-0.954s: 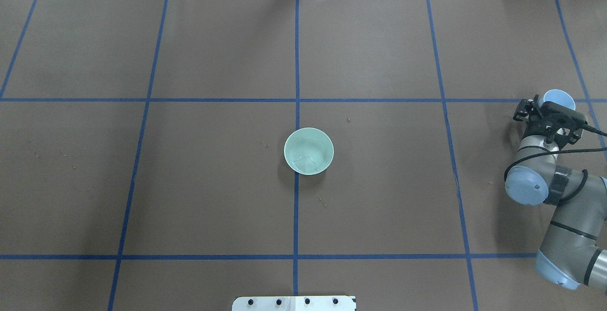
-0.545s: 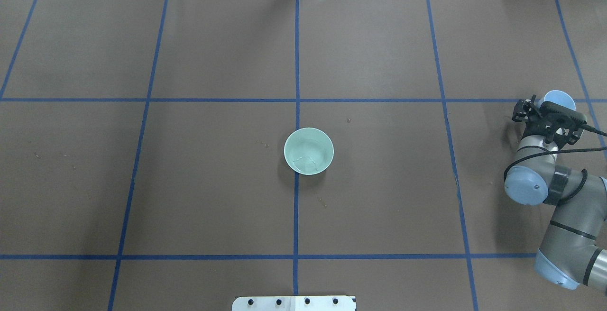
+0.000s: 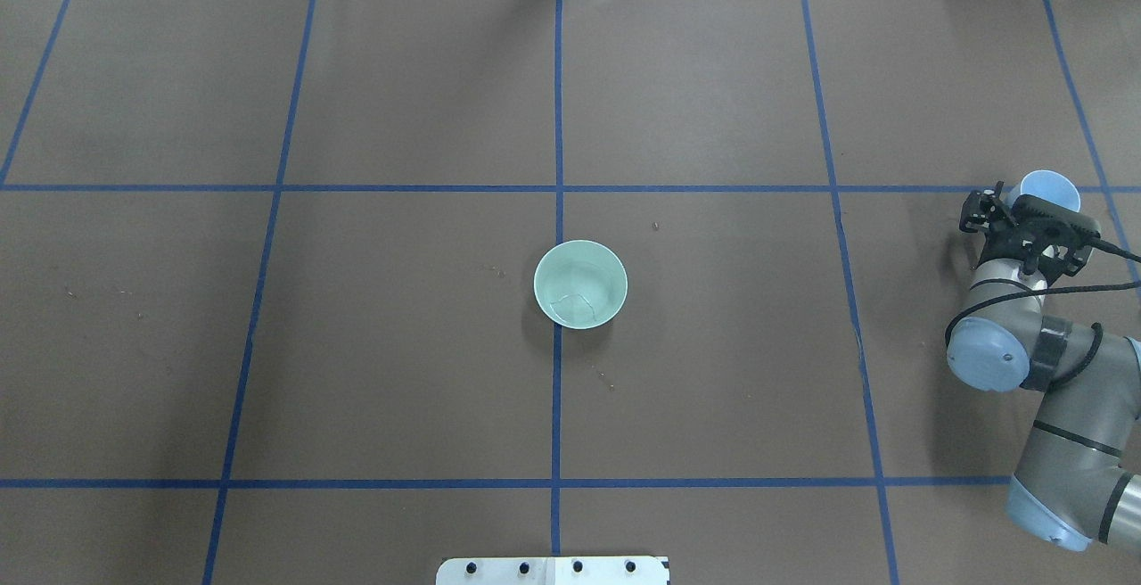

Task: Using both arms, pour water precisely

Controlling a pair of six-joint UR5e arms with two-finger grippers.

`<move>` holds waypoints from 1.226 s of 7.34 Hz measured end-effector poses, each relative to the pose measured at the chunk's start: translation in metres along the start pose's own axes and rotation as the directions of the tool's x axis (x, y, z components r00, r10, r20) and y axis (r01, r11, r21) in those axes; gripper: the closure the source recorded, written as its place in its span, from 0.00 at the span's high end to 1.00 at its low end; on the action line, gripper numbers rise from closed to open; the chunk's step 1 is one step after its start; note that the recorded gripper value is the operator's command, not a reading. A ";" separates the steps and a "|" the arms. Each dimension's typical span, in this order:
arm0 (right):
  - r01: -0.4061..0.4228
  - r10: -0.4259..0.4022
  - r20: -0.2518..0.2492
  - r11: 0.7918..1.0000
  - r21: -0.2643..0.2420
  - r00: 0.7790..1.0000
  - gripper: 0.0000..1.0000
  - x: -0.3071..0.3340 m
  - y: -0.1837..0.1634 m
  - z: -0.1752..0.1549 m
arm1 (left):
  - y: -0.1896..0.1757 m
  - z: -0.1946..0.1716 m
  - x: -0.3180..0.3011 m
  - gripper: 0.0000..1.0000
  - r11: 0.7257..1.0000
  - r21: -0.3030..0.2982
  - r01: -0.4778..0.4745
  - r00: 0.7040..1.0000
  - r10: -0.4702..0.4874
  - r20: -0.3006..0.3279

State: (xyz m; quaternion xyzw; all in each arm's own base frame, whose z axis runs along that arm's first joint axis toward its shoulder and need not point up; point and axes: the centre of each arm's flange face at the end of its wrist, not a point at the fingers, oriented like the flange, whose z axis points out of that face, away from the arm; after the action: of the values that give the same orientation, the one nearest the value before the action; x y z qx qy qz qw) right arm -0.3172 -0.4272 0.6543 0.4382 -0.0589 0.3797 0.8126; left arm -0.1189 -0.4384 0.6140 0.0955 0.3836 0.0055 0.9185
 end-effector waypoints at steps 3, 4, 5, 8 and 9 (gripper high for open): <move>0.002 -0.002 0.007 1.000 -0.004 1.000 1.00 0.013 0.005 -0.006 | 0.000 0.001 0.000 1.00 1.000 -0.001 0.002 1.000 -0.002 0.000; -0.011 0.011 0.025 1.000 -0.012 1.000 1.00 0.008 0.004 -0.015 | 0.000 0.000 0.001 1.00 1.000 0.000 0.001 1.000 -0.001 0.000; -0.018 0.019 0.037 1.000 -0.019 0.999 1.00 0.005 0.007 -0.021 | -0.001 0.000 0.001 1.00 1.000 0.000 0.001 1.000 -0.001 0.000; -0.018 0.020 0.064 0.999 -0.031 0.998 1.00 0.020 0.014 -0.038 | -0.001 0.000 0.001 1.00 1.000 0.000 0.001 1.000 -0.001 0.000; -0.019 0.022 0.077 0.999 -0.038 0.997 1.00 0.027 0.012 -0.047 | -0.001 0.000 0.001 1.00 1.000 0.000 0.001 1.000 -0.001 0.000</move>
State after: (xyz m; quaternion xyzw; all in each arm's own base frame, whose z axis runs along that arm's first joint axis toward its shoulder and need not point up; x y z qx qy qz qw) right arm -0.3168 -0.3724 0.6453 0.4367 -0.1019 0.3695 0.8139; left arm -0.1184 -0.4393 0.6134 0.0952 0.3837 0.0049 0.9185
